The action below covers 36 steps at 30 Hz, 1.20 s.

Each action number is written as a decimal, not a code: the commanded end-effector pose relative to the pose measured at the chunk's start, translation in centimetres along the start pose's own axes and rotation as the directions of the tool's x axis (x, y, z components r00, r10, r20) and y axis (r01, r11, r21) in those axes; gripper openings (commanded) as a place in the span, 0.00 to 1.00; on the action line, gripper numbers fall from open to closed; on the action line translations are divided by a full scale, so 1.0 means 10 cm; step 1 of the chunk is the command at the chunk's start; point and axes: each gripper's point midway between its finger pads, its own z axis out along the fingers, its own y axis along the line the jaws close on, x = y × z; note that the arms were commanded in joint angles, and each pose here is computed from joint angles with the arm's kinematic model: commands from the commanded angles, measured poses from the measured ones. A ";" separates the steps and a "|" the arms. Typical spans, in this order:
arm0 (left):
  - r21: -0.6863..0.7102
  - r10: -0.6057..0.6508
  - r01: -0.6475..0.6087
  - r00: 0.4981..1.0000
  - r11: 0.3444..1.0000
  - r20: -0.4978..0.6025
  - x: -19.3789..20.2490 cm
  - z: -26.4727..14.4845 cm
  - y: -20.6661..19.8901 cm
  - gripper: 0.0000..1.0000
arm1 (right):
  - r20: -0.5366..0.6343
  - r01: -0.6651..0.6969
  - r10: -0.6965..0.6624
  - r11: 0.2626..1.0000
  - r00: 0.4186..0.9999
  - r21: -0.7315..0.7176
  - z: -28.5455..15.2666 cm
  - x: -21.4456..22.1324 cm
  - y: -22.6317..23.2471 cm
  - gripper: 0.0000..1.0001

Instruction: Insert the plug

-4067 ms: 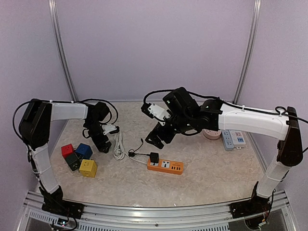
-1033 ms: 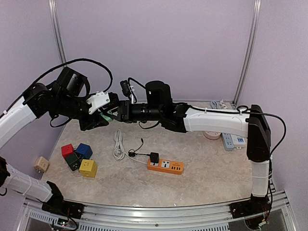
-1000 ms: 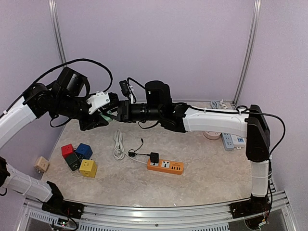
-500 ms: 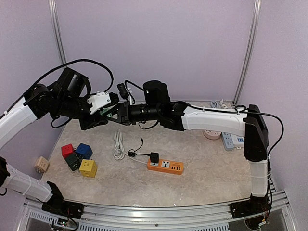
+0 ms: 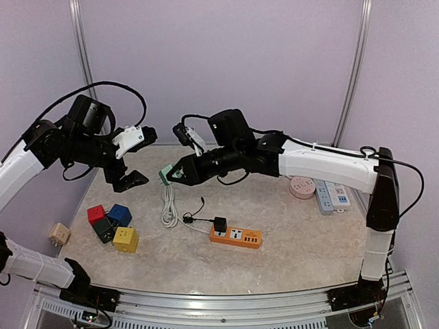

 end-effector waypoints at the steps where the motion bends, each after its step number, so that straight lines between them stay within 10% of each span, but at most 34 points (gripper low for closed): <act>1: 0.005 -0.108 0.108 0.994 0.994 0.018 0.24 -0.17 0.12 0.99 | -0.266 0.383 -0.321 0.894 0.909 0.231 -0.70 0.35 -0.31 0.00; 11: -0.100 -0.354 0.345 0.931 0.933 -0.090 1.04 -0.09 0.37 0.99 | -0.664 0.621 -0.450 0.784 0.598 0.028 -1.20 1.62 -0.87 0.00; 36: -0.135 -0.435 0.417 0.889 0.899 -0.144 1.23 0.00 0.53 0.99 | -0.791 0.620 -0.368 0.784 0.488 0.018 -1.03 2.10 -1.62 0.00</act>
